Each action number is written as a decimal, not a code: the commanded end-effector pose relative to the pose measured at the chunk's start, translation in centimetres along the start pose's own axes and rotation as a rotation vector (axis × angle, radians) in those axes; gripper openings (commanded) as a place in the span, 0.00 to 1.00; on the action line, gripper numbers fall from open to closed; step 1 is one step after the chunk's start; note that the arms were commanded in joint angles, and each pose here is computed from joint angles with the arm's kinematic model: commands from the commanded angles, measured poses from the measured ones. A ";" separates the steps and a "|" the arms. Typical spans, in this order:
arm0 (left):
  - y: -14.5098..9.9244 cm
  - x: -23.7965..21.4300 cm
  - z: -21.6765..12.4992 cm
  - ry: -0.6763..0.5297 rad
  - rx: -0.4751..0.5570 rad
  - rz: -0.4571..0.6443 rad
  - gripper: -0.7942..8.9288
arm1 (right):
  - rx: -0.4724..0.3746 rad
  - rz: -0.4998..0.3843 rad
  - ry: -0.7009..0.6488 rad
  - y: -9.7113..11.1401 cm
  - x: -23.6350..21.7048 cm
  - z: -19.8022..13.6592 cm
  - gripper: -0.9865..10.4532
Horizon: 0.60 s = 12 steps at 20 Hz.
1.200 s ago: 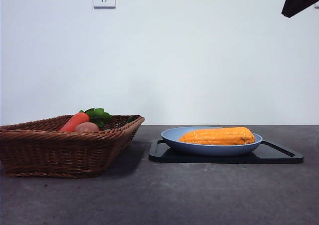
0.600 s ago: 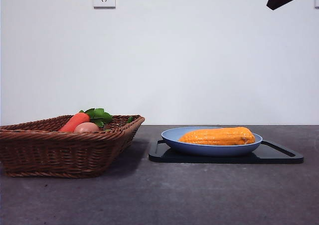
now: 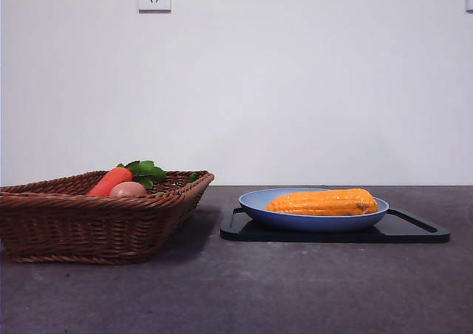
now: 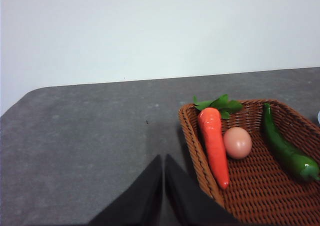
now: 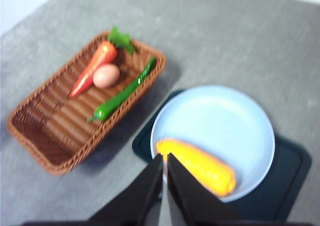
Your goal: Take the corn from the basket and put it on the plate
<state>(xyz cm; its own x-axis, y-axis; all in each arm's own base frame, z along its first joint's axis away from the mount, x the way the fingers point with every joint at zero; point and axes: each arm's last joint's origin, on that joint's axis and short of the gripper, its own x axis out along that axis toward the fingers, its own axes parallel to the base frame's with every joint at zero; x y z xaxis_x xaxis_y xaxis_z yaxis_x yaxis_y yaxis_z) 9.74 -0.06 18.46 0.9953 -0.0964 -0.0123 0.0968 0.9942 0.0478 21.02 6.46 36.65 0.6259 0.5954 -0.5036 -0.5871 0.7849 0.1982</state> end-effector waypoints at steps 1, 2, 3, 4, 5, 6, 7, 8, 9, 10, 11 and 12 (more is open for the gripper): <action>0.0 -0.1 -0.8 -0.018 -0.018 0.005 0.09 | -0.023 0.002 -0.034 0.0 0.1 0.6 0.09; 0.0 -0.1 -1.1 -0.013 -0.032 0.005 0.09 | -0.029 0.002 -0.047 0.0 0.1 0.7 0.09; -0.1 -0.1 -1.5 0.001 -0.040 0.005 0.09 | -0.035 0.002 -0.060 0.0 0.1 0.8 0.09; -0.1 -0.1 -1.8 0.019 -0.042 0.004 0.09 | -0.039 0.001 -0.067 0.0 0.1 0.9 0.09; -0.1 -0.1 -2.0 0.039 -0.045 0.004 0.09 | -0.042 0.001 -0.075 0.0 0.1 1.0 0.09; -0.1 -0.1 -2.2 0.060 -0.050 0.003 0.09 | -0.047 0.000 -0.086 0.0 0.1 1.1 0.09; -0.1 -0.1 -2.5 0.082 -0.053 0.003 0.09 | -0.053 -0.001 -0.099 0.0 0.1 1.3 0.09; -0.1 -0.1 -2.8 0.103 -0.056 0.002 0.09 | -0.058 -0.001 -0.108 0.0 0.0 1.3 0.09; -0.1 -0.1 -3.2 0.125 -0.063 0.001 0.09 | -0.060 -0.002 -0.113 0.0 0.0 1.4 0.09; -0.2 -0.1 -3.6 0.150 -0.078 0.002 0.09 | -0.063 -0.002 -0.118 0.0 0.0 1.5 0.09; -0.2 -0.1 -3.8 0.165 -0.088 0.002 0.09 | -0.065 -0.002 -0.123 0.0 0.0 1.5 0.09; -0.2 -0.1 -3.7 0.164 -0.087 0.002 0.09 | -0.068 -0.002 -0.129 0.0 0.0 1.6 0.09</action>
<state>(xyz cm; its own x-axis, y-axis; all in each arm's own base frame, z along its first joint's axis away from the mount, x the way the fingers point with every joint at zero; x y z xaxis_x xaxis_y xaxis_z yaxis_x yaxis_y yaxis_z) 9.48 -0.06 15.71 0.9848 -0.0956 -0.1450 0.0936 0.9954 -0.0204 21.61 6.60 37.70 0.6833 0.6093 -0.4024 -0.6086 0.7797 0.1471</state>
